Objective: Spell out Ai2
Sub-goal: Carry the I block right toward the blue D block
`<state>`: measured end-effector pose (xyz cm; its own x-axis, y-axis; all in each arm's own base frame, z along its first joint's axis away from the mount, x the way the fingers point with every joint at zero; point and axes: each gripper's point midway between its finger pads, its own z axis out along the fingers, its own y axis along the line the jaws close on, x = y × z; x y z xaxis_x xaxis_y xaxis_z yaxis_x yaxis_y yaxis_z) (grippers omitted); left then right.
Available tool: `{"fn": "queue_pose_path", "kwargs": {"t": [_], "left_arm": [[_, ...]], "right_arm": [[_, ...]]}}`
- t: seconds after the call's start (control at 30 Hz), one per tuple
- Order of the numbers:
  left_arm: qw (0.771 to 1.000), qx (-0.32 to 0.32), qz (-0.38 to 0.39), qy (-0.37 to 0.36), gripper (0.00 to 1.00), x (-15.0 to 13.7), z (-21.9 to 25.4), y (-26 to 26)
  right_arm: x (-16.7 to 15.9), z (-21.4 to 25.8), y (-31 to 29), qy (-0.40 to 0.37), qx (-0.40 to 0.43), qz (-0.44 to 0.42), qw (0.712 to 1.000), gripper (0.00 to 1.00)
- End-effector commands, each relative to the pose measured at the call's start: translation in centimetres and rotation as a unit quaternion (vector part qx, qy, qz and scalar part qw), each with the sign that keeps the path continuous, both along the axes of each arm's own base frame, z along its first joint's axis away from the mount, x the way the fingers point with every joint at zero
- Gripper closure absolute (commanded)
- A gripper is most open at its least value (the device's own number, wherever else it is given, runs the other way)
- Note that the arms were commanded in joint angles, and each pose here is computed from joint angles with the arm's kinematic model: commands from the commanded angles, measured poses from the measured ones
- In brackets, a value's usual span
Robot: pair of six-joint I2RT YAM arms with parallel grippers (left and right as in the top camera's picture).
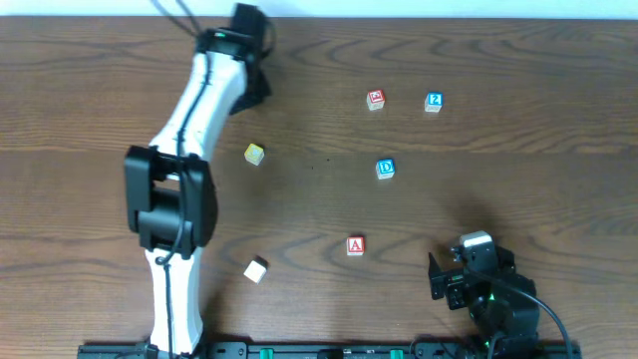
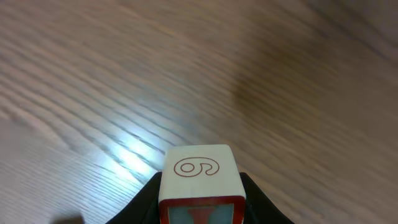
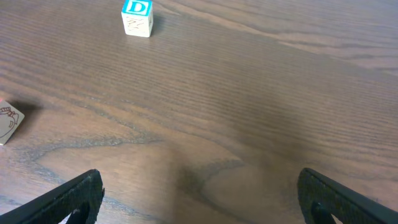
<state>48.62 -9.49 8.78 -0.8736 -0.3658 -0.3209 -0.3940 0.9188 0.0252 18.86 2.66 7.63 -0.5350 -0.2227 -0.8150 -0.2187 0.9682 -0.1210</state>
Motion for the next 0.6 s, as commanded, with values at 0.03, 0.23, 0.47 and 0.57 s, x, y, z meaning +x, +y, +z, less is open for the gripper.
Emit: {"fn": "queue_pose_path", "kwargs": {"t": [0.03, 0.23, 0.47, 0.57], "left_arm": [[0.999, 0.028, -0.043, -0.001, 0.94, -0.5, -0.2, -3.0], [0.996, 0.029, -0.09, -0.001, 0.94, -1.9, -0.2, -7.4], [0.991, 0.004, -0.136, 0.007, 0.94, -3.8, -0.4, -11.9], [0.988, 0.002, -0.152, 0.002, 0.94, -4.3, -0.4, -13.4]], "right_arm": [[-0.1, -0.3, 0.3, 0.002, -0.003, 0.01, 1.0, 0.01], [-0.1, -0.3, 0.3, 0.002, -0.003, 0.01, 1.0, 0.01], [-0.1, -0.3, 0.3, 0.002, -0.003, 0.01, 1.0, 0.01], [-0.1, -0.3, 0.3, 0.002, -0.003, 0.01, 1.0, 0.01]]}}
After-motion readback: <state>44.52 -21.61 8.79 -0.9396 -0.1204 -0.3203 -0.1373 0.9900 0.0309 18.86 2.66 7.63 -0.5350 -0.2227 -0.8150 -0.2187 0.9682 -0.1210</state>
